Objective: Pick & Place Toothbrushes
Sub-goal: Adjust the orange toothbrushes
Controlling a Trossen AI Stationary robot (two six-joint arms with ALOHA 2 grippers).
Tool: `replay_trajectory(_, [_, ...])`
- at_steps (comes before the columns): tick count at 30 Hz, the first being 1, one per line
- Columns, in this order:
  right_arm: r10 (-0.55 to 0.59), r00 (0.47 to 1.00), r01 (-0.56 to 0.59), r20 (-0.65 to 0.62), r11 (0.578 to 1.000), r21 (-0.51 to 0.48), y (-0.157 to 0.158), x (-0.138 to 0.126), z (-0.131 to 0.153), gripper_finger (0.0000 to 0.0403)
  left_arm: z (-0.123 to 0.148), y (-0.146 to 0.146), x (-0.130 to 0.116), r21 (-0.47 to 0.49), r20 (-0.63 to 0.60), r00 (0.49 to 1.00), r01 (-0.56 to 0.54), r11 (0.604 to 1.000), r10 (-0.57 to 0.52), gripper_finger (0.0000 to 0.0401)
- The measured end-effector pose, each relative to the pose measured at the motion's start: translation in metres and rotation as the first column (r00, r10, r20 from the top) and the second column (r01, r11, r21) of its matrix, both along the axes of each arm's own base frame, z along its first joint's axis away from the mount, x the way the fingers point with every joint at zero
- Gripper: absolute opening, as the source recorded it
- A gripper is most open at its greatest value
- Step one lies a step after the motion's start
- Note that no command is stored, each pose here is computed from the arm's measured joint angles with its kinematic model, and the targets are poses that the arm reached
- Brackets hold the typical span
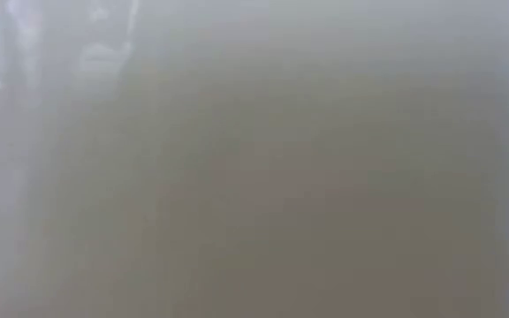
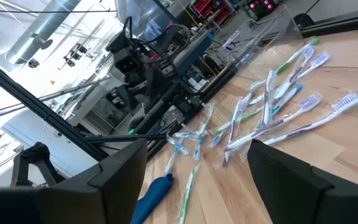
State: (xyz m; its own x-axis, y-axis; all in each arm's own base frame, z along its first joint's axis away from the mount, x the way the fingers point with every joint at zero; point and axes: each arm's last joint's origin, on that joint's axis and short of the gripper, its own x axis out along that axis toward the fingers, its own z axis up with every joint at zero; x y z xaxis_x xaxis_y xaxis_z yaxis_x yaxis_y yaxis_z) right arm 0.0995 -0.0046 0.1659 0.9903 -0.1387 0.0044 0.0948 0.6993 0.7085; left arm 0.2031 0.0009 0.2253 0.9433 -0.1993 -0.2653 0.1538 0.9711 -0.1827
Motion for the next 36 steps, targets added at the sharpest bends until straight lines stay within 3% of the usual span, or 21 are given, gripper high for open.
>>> replay_trajectory(5, [0.000, 1.000, 0.000, 0.000, 1.000, 0.000, 0.000, 0.000, 0.000, 0.0272, 0.002, -0.001, 0.006, 0.188, 0.079, 0.997, -0.033, 0.982, 0.019, 0.0197])
replay_trajectory(16, [0.000, 1.000, 0.000, 0.000, 1.000, 0.000, 0.000, 0.000, 0.000, 0.0272, 0.011, -0.010, 0.007, 0.181, 0.172, 0.985, -0.016, 0.983, -0.016, 0.0198])
replay_trajectory(23, [0.001, 1.000, -0.001, 0.005, 1.000, 0.026, 0.000, 0.000, 0.000, 0.0272, 0.020, -0.012, 0.008, 0.126, 0.260, 0.965, -0.022, 0.992, -0.012, 0.0198])
replay_trajectory(27, [0.000, 1.000, -0.003, 0.020, 0.990, 0.139, 0.000, 0.000, 0.000, 0.0272, 0.034, -0.012, 0.007, 0.117, 0.396, 0.918, -0.035, 0.993, -0.015, 0.0198])
replay_trajectory(33, [-0.006, 0.998, -0.005, 0.056, 0.981, 0.196, 0.000, 0.000, 0.003, 0.0272, 0.057, -0.013, 0.005, 0.139, 0.542, 0.839, -0.035, 0.990, -0.047, 0.0198])
replay_trajectory(36, [-0.103, 0.986, 0.068, 0.131, 0.966, 0.250, -0.004, -0.001, 0.009, 0.0272, 0.076, -0.012, 0.005, 0.138, 0.600, 0.799, -0.049, 0.989, -0.044, 0.0198])
